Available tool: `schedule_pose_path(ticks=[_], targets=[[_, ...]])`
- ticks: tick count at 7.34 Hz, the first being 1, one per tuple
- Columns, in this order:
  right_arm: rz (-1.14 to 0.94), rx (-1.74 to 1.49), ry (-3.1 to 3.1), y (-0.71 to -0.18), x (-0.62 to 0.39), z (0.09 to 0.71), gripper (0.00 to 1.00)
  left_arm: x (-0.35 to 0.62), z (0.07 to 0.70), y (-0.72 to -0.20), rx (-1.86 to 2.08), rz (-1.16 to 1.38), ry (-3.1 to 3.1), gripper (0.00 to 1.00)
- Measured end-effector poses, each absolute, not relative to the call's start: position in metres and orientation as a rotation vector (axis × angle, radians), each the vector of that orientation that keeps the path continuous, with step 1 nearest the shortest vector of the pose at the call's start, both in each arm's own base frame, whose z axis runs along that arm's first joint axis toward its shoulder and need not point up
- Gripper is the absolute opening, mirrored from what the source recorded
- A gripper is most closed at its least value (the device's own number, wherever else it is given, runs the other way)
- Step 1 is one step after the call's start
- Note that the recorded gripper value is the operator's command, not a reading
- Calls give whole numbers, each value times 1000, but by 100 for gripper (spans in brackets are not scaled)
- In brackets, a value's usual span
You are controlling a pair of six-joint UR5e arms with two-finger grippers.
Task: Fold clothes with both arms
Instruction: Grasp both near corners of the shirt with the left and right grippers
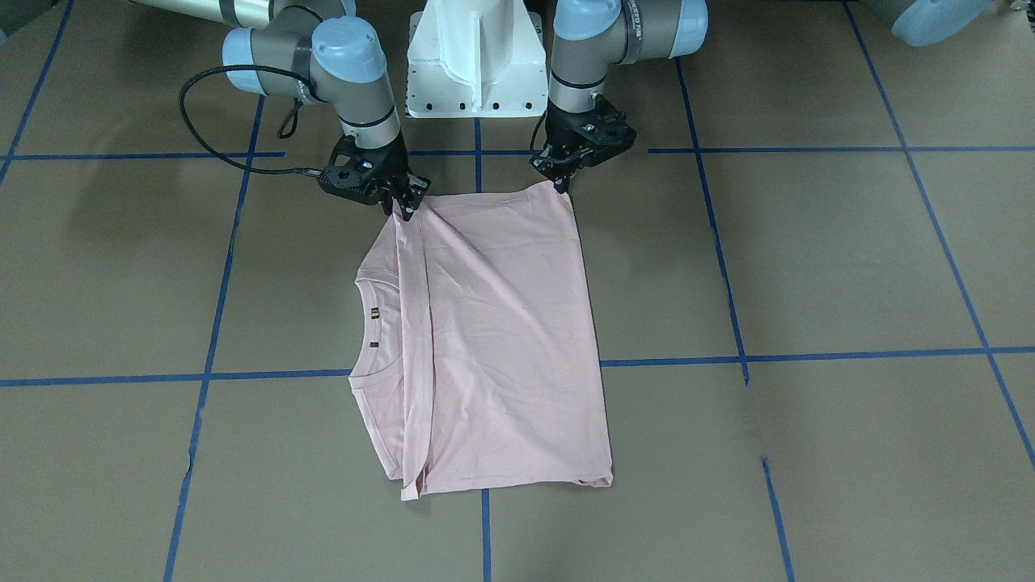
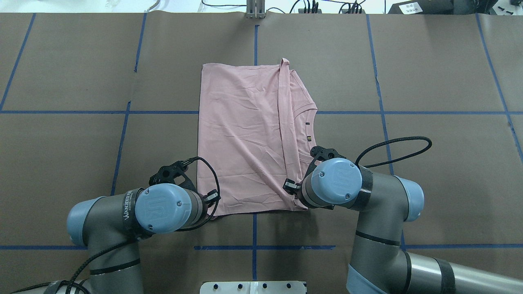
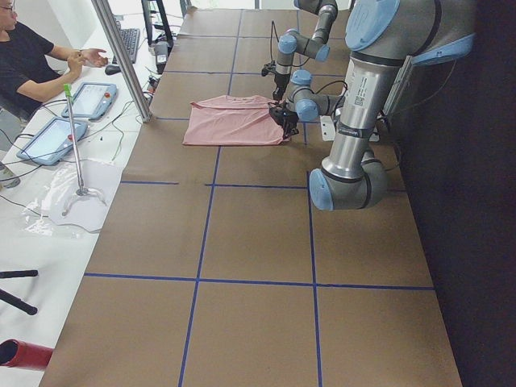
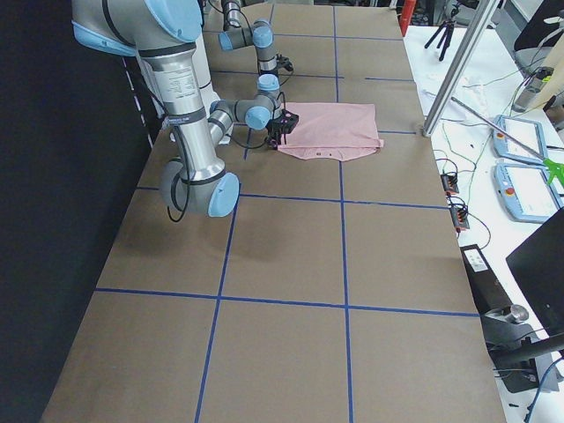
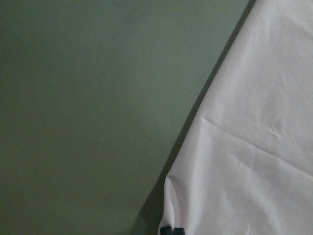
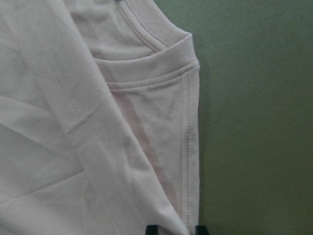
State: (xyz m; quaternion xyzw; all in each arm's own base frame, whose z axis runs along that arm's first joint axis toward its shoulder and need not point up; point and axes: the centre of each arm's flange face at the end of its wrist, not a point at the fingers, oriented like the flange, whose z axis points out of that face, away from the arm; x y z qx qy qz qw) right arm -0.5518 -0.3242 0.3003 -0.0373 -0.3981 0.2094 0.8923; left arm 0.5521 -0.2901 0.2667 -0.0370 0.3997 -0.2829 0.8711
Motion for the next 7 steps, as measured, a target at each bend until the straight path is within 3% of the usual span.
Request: schedule_pose_path(ticks=[2, 7], targets=[[430, -77, -826, -324, -552, 300, 55, 553, 268, -290, -78, -592, 834, 0], [428, -78, -824, -324, -552, 301, 52, 554, 268, -290, -78, -592, 833, 0]])
